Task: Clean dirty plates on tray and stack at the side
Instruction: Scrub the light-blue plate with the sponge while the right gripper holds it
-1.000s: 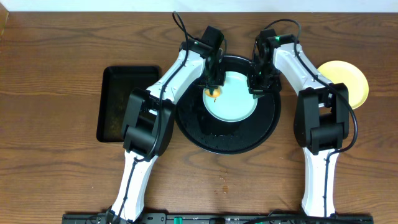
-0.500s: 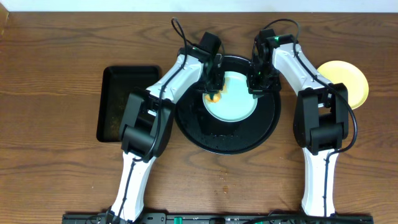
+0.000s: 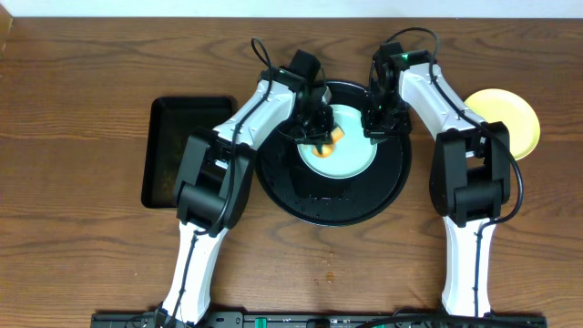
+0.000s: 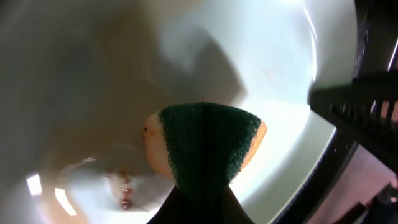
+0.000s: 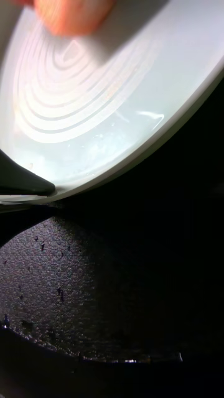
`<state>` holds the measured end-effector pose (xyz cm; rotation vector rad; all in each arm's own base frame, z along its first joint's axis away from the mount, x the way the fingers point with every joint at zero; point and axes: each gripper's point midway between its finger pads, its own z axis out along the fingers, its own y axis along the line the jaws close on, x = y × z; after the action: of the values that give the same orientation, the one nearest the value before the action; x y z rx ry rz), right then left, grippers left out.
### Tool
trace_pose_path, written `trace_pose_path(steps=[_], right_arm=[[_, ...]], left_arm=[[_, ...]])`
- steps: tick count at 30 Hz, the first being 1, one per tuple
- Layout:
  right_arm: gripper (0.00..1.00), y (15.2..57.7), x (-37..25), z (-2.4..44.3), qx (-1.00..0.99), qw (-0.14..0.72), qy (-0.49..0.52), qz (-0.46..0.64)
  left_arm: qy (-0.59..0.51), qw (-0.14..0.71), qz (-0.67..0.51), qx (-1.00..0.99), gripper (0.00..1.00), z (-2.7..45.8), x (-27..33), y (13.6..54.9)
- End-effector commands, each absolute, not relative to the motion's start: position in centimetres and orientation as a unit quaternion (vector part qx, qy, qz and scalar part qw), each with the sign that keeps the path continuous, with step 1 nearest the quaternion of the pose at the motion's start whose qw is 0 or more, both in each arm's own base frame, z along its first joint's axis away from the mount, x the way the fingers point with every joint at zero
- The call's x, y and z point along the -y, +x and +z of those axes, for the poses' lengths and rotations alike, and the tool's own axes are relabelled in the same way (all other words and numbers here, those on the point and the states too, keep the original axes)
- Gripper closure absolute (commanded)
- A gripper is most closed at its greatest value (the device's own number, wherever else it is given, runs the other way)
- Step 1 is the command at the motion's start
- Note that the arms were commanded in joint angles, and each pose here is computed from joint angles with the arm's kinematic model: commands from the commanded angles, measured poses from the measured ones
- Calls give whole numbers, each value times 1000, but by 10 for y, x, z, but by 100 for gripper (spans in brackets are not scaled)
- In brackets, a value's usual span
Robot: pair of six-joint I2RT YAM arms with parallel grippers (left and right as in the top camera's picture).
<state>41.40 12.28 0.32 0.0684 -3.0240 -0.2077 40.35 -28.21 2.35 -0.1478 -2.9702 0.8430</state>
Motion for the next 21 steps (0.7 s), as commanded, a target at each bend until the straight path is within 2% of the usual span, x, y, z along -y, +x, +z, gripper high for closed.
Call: trace_pose_path(steps=[1,11,21], right_arm=[[99,402,-126,-22,995,78,38,-50],[99,402,-126,-22,995,79,38,-50],[99,402,-127,-22,995,78,38,-51]], left_arm=[[-41,-29,226,973,92,34,261,429],[-79,-83,107,988,93,9,236,442],[-68,-1,77,995,92,0,219,403]])
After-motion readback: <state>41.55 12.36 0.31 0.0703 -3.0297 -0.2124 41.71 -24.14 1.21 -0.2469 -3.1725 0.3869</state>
